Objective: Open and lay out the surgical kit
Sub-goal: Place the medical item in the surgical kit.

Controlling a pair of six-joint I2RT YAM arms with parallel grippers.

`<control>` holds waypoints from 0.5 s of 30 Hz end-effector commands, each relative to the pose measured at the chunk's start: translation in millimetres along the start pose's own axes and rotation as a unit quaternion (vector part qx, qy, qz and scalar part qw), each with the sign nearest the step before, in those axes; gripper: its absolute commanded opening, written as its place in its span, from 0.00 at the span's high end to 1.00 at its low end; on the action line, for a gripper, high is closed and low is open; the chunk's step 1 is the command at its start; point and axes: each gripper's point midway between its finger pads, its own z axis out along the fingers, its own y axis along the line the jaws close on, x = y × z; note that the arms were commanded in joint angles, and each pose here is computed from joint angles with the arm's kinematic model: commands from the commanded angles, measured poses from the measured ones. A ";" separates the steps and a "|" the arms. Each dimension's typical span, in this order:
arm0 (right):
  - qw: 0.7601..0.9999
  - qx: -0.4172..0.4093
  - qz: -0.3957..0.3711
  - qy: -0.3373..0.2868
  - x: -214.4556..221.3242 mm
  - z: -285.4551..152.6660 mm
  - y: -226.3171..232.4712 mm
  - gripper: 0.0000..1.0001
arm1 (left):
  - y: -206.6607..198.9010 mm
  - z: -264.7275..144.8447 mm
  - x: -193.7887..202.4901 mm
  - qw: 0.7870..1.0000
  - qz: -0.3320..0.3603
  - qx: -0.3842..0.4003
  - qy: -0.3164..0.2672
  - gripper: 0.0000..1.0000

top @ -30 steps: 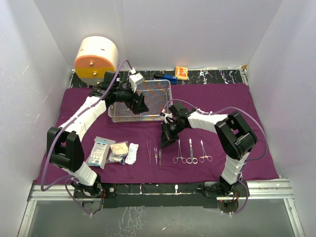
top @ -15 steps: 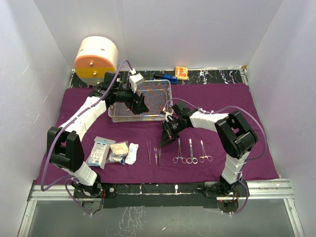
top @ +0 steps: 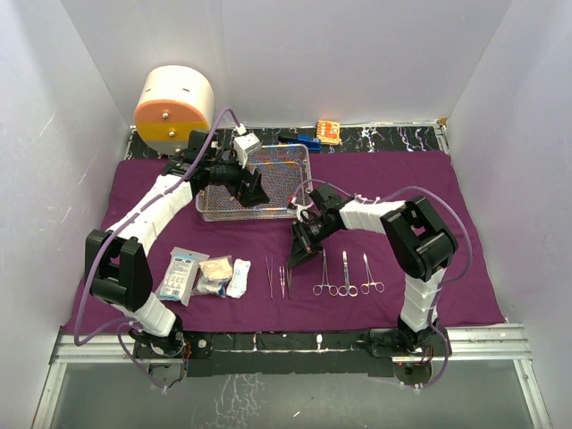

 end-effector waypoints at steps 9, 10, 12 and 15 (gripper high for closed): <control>1.000 0.009 -0.011 -0.009 -11.1 -0.8 -4.4 0.96 | -5.5 -1.8 -4.2 1.000 0.005 0.019 -0.012 0.04; 1.000 0.013 -0.012 -0.009 -11.7 -1.1 -5.7 0.95 | -5.7 -1.8 -4.8 1.000 0.005 0.019 -0.013 0.04; 1.000 0.024 -0.014 -0.010 -13.1 -1.4 -8.9 0.95 | -5.9 -1.7 -4.9 1.000 0.004 0.020 -0.013 0.04; 0.999 0.040 -0.018 -0.013 -15.9 -3.1 -12.9 0.94 | -6.6 -1.9 -6.1 1.000 0.005 0.021 -0.014 0.03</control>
